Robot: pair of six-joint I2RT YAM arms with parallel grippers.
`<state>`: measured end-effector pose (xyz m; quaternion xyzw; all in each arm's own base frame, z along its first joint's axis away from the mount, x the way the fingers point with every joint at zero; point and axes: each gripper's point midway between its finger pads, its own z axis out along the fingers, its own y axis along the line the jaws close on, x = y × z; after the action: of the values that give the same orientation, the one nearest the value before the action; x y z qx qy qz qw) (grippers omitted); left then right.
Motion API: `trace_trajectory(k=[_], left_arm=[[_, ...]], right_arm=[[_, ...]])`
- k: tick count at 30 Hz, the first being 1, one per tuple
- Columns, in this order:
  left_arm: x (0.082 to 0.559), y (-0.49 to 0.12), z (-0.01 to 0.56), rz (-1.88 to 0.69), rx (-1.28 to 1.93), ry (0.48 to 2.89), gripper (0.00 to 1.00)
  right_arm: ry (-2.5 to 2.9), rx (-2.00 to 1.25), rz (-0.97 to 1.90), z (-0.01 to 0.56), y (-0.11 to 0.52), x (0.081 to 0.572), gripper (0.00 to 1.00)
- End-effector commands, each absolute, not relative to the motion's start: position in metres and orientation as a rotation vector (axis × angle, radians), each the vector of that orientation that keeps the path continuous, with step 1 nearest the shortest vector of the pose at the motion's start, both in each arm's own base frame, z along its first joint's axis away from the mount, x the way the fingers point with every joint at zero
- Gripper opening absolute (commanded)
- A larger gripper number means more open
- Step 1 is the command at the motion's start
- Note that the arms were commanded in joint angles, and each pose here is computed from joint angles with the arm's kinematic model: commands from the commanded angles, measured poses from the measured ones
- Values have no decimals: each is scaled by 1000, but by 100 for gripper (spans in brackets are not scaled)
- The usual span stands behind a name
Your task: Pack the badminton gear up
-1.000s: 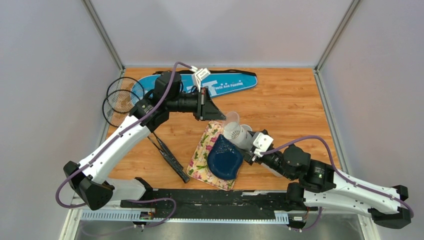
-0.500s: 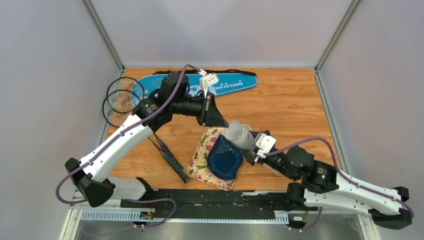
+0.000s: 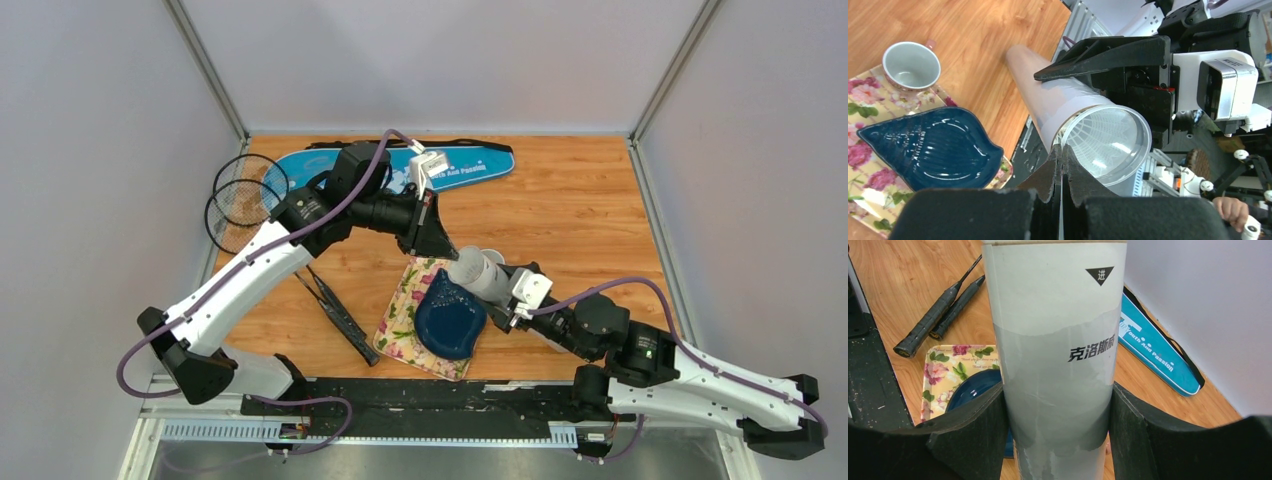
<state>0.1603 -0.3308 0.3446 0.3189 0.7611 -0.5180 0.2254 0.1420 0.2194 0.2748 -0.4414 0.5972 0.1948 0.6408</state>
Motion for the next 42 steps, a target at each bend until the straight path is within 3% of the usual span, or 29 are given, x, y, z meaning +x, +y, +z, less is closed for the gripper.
trace_trajectory(k=[1,24,33,42], left_arm=[[170,-324,344,-1265,893,2106,0],[184,-315,354,-788,827,2039,0],[185,-313,359,-731,848,2026,0],[162,-336,358,-897,981,2049,0]], right_arm=[[1259,-930,498,315,219,140,27],[1281,-905,472,315,225,148,26],[1253,-908,498,319,229,145,25],[1217,-908,522,325,228,140,25]])
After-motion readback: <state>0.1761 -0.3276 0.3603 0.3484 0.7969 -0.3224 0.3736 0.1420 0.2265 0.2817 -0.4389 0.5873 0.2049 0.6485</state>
